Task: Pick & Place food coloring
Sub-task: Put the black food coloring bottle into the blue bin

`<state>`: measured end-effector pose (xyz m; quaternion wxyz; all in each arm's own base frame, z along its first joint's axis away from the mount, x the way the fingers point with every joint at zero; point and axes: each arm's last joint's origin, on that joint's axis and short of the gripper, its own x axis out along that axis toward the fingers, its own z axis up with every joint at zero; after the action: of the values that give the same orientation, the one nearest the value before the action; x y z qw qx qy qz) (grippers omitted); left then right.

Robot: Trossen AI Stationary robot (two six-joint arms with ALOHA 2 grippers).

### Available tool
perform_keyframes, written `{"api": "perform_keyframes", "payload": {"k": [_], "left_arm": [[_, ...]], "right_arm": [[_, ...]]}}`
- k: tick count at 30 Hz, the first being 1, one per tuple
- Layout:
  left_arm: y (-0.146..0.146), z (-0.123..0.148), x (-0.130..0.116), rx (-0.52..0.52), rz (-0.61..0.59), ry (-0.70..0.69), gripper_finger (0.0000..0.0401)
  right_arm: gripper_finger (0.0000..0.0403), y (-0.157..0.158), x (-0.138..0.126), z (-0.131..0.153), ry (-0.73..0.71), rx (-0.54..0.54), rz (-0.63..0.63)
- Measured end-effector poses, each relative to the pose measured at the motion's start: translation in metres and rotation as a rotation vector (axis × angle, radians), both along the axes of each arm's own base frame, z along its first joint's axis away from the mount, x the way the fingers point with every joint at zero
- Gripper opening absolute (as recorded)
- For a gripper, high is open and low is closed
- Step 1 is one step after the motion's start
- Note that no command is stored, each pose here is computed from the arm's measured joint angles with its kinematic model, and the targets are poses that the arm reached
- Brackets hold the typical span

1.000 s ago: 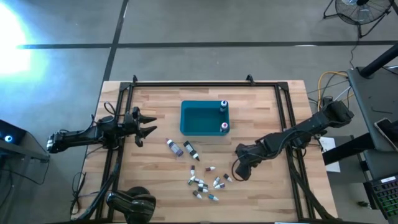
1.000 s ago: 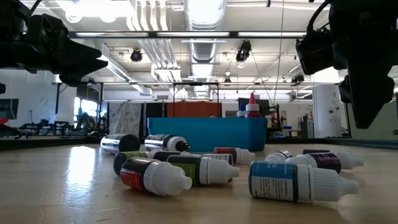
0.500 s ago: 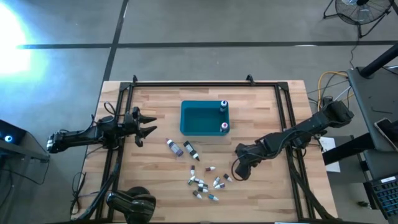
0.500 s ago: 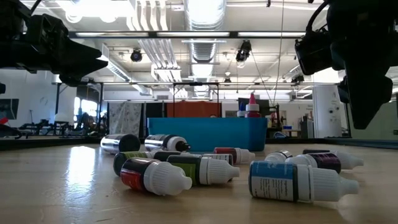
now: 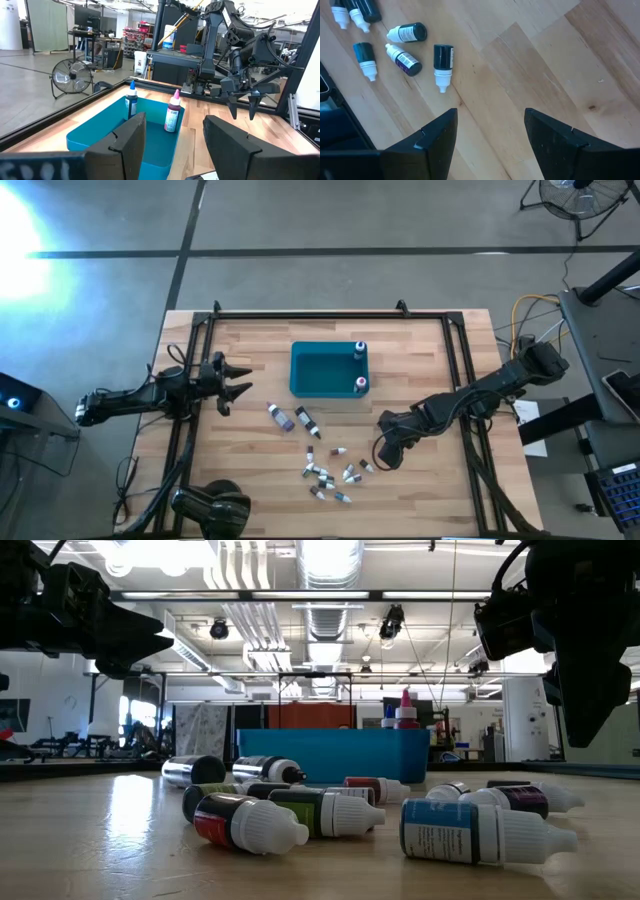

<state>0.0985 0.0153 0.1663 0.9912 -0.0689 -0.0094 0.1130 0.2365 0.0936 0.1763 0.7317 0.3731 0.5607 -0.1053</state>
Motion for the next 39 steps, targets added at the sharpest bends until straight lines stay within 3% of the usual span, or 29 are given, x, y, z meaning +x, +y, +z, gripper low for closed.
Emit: {"api": "perform_keyframes", "payload": {"k": [23,30,39], "left_arm": [[0.0,0.0,0.0,0.0,0.0,0.0,0.0176],[0.0,-0.0001,0.0,0.0,0.0,0.001,0.0176],[0.0,0.0,0.0,0.0,0.0,0.0,0.0176]], "right_arm": [[0.0224,0.0001,0.0,0.0,0.0,0.0,-0.002],[0.0224,-0.0034,0.0065,0.0024,0.007,0.101,-0.235],[0.0224,-0.0029,0.0071,0.0028,0.014,0.124,-0.272]]}}
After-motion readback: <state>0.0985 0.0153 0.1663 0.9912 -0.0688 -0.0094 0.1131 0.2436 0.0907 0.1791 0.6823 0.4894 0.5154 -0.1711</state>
